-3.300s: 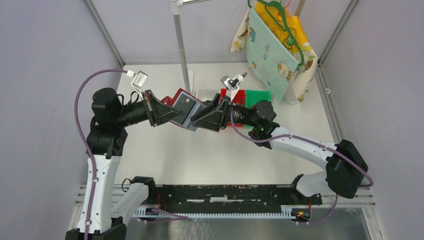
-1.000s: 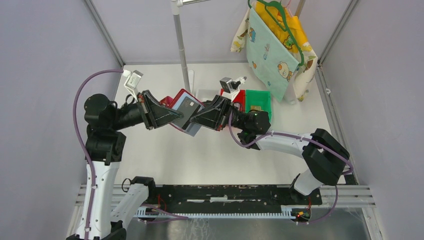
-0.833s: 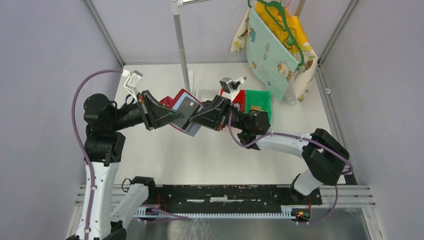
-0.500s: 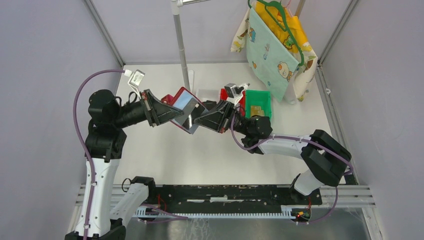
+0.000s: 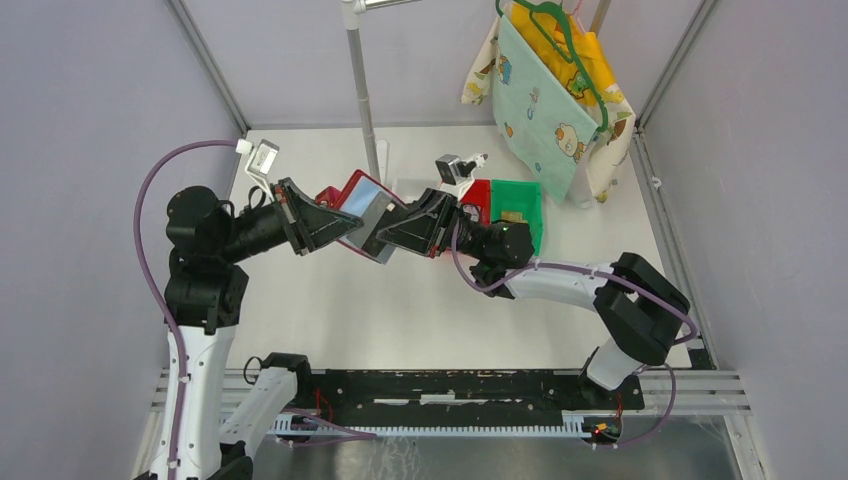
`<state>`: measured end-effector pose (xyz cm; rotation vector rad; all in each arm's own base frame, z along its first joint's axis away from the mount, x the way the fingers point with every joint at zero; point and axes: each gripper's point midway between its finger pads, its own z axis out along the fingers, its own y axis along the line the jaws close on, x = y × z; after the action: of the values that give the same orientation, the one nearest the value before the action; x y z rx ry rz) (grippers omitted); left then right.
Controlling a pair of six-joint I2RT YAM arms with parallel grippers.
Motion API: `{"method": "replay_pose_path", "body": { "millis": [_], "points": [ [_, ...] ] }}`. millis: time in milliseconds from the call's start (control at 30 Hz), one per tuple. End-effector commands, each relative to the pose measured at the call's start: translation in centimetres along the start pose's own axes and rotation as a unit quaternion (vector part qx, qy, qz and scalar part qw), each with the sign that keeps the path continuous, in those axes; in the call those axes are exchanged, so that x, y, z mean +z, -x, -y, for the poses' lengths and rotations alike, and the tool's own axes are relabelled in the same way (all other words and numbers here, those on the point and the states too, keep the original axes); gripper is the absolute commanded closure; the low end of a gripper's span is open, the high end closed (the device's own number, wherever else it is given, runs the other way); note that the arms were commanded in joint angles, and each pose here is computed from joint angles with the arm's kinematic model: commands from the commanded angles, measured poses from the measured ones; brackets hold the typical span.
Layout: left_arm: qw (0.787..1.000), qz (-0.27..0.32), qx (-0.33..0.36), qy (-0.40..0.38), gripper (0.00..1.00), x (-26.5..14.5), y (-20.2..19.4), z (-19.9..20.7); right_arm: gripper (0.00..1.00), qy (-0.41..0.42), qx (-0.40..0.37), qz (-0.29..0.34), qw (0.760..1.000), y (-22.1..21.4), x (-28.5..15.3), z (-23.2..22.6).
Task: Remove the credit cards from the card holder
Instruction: Remove the credit card from the card holder, then place the credit card in the storage box.
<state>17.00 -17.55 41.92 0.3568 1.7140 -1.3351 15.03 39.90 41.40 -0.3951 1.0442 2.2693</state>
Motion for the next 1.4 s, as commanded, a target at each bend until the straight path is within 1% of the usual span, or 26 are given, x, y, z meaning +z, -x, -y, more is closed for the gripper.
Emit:
{"method": "replay_pose_path", "body": {
  "millis": [0,33,67,233,367,433,467,533,600,633,667,700,767,900,967,1167,1267,1367],
  "points": [
    [0.998,0.014,0.051,-0.016,0.98,-0.2,1.3,1.2,0.91,0.062,-0.016,0.004,0.998,0.6,0.7,-3.5],
    [0.998,0.015,0.055,-0.016,0.98,-0.2,1.4,1.3,0.98,0.055,-0.013,0.004,0.998,0.6,0.4,-3.2],
    [0.998,0.016,0.056,-0.014,0.98,-0.2,1.5,1.3,1.00,0.051,-0.013,0.005,0.999,0.6,0.1,-3.1],
    [0.996,0.019,0.083,0.003,0.98,-0.3,1.9,0.9,1.00,0.014,-0.019,-0.016,1.000,0.2,-2.9,-2.1],
    [0.991,0.015,0.129,0.030,0.98,-0.6,2.0,0.0,1.00,-0.066,-0.042,-0.043,0.996,1.0,-7.7,-0.2],
    [0.989,0.007,0.145,0.038,0.98,-0.6,1.6,-0.7,1.00,-0.123,-0.060,-0.069,0.988,1.2,-10.2,1.4],
    [0.987,0.006,0.153,0.044,0.98,-0.6,1.5,-1.1,1.00,-0.158,-0.070,-0.083,0.981,1.4,-11.4,2.6],
    [0.985,-0.002,0.163,0.056,0.98,-0.7,1.2,-2.0,1.00,-0.249,-0.116,-0.106,0.956,2.6,-14.5,5.4],
    [0.983,-0.015,0.171,0.061,0.98,-0.7,0.6,-2.6,1.00,-0.360,-0.146,-0.129,0.912,3.9,-18.3,8.6],
    [0.983,-0.022,0.172,0.060,0.98,-0.7,0.3,-2.8,1.00,-0.393,-0.173,-0.139,0.893,4.9,-19.2,9.4],
    [0.983,-0.027,0.173,0.060,0.98,-0.7,0.0,-3.0,1.00,-0.415,-0.182,-0.143,0.880,5.5,-19.9,10.0],
    [0.983,-0.032,0.172,0.058,0.98,-0.7,-0.2,-3.1,1.00,-0.430,-0.191,-0.151,0.869,5.9,-20.3,10.8],
    [0.984,-0.043,0.167,0.048,0.98,-0.6,-0.8,-3.2,1.00,-0.447,-0.182,-0.171,0.859,6.1,-20.6,12.4],
    [0.985,-0.069,0.154,0.018,0.98,-0.6,-2.1,-2.7,1.00,-0.456,-0.164,-0.181,0.856,6.9,-20.1,16.0],
    [0.985,-0.078,0.151,0.007,0.98,-0.8,-2.6,-2.4,1.00,-0.478,-0.145,-0.191,0.845,7.1,-20.7,19.0],
    [0.984,-0.091,0.154,-0.008,0.98,-1.0,-3.7,-2.2,1.00,-0.493,-0.112,-0.211,0.836,8.0,-19.0,26.2],
    [0.983,-0.097,0.156,-0.010,0.98,-1.1,-4.1,-2.4,1.00,-0.522,-0.102,-0.224,0.816,8.2,-19.6,29.5],
    [0.983,-0.103,0.152,-0.010,0.97,-1.0,-4.4,-2.8,1.00,-0.537,-0.097,-0.229,0.806,8.2,-20.5,31.6]
  ]
}}
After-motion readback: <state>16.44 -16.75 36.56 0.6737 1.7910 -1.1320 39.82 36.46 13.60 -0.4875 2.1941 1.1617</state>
